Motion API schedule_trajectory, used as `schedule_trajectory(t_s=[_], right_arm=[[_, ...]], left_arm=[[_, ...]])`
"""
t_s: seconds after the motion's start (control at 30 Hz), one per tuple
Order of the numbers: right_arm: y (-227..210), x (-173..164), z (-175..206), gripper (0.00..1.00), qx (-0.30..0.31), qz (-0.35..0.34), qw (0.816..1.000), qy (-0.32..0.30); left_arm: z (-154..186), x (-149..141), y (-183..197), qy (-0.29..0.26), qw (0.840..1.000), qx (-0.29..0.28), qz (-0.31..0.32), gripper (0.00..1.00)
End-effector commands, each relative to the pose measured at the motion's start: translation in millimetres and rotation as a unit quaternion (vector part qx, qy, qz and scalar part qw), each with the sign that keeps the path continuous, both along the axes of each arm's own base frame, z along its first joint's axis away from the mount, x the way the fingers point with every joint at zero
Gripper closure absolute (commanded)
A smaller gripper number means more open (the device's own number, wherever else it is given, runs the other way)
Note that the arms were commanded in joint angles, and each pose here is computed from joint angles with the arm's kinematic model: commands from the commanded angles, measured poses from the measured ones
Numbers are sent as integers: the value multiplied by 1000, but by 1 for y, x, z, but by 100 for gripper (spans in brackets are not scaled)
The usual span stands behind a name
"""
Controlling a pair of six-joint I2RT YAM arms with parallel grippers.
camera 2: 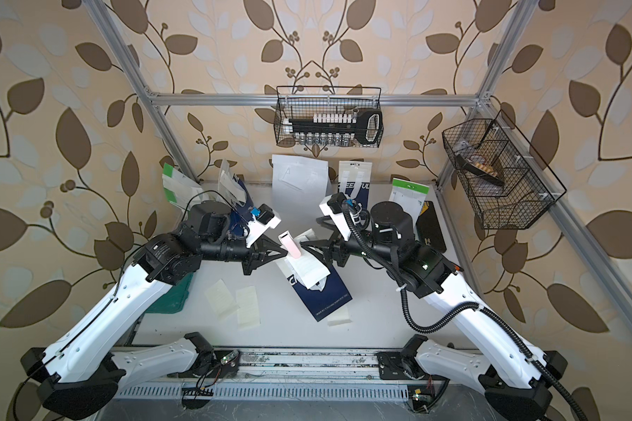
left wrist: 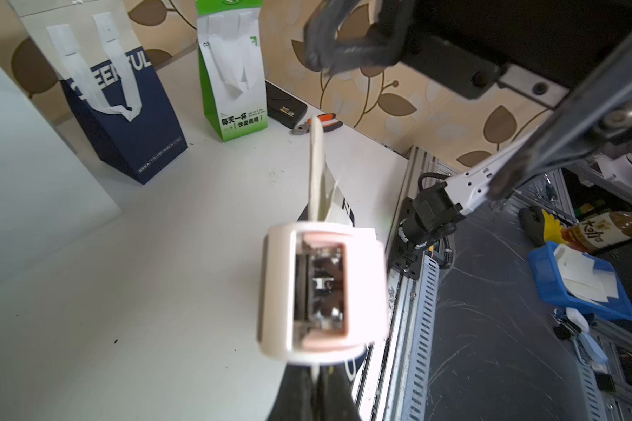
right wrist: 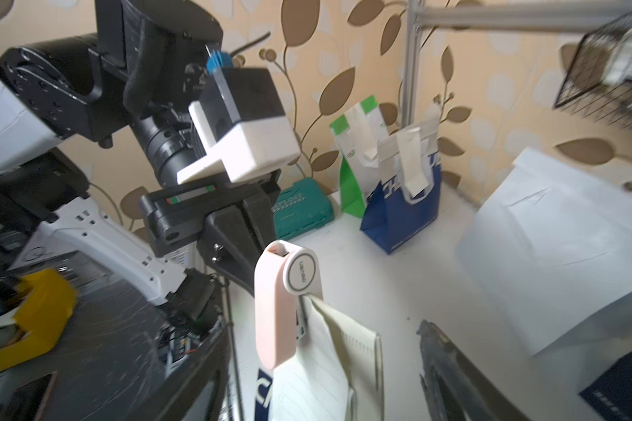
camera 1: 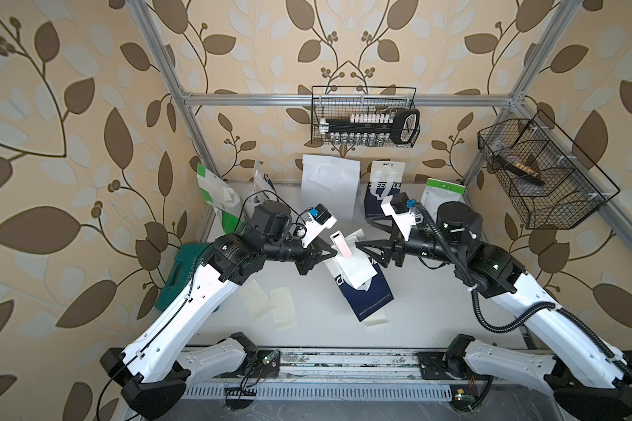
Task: Staple the receipts to the bags
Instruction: Staple the receipt to the takeout bag, then pick up the stapler from the takeout bag.
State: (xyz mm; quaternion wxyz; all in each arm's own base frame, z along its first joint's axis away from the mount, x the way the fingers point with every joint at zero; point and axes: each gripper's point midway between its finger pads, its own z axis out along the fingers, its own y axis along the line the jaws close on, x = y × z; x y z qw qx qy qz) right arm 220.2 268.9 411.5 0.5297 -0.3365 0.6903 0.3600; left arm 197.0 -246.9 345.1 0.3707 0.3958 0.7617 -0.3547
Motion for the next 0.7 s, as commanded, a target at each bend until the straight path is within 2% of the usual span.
schedule_trajectory(t_s=[0.0,0.07,0.13,0.47,0.6,0.67], right_arm=[[6,10,8,29,18,-64,998,-22],[21,6,5,39,4,-77,996,-39],[33,5,0,42,-15,-92,994,-59],[57,20,-25,45,-67,-150,983,-85],[60,25,-32,57,-92,-163,978,-93],[61,28,-34,68,-102,-171,975,-97]], left_arm=[[21,13,2,-25,998,-29,50,100],[21,16,2,-26,997,-31,60,100],[22,19,3,-26,997,-32,71,100],[26,10,0,-21,998,-39,50,100],[27,10,-1,-23,998,-42,48,100],[29,10,-1,-24,998,-43,48,100]])
